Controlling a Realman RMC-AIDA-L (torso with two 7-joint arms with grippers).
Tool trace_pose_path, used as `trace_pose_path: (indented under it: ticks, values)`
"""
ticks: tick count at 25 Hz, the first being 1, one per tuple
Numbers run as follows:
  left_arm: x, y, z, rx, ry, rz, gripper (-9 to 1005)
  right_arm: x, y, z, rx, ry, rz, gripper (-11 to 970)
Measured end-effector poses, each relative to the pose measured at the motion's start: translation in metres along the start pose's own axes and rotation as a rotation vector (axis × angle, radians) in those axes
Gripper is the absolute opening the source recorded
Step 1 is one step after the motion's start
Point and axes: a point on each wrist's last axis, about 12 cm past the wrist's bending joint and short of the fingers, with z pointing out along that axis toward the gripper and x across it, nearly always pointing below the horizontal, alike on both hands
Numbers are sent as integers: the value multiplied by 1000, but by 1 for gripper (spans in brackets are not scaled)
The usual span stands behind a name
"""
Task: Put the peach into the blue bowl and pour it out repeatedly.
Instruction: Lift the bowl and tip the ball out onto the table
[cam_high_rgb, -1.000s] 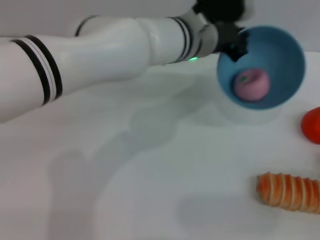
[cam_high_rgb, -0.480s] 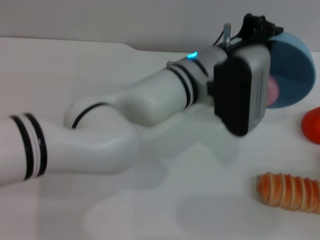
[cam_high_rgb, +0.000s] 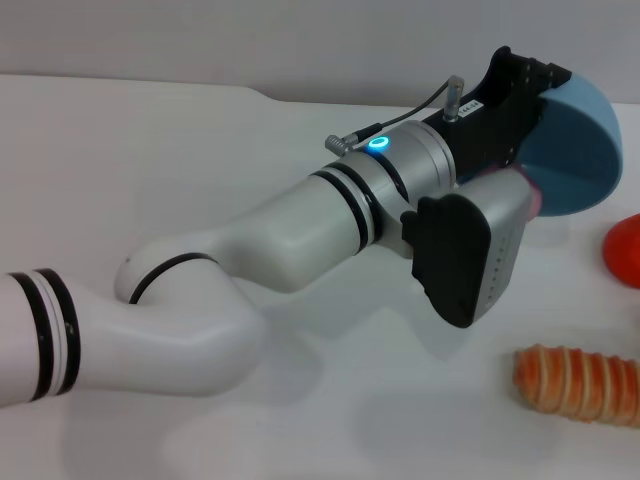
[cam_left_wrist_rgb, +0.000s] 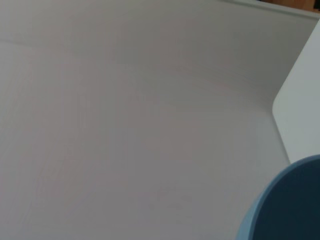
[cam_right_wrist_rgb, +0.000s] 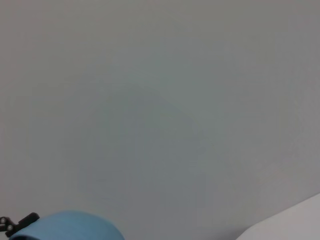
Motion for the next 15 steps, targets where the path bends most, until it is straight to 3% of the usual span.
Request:
trace_pose_path:
  ticks: [6, 8, 10, 13, 15]
  values:
    - [0, -1, -3, -16, -2, 13, -2, 0, -1, 2, 10, 2, -2, 512]
    - [3, 0, -3, -26, 18, -35, -2, 0, -1, 4, 6, 10, -3, 513]
    - [7, 5, -2, -44, 54, -142, -2, 1, 0, 6, -4, 22, -5, 513]
    - [19, 14, 5, -60, 125, -391, -2, 4, 2, 10, -25, 65, 5, 513]
    - [30, 19, 12, -27, 176, -517, -1, 4, 2, 15, -36, 118, 16, 513]
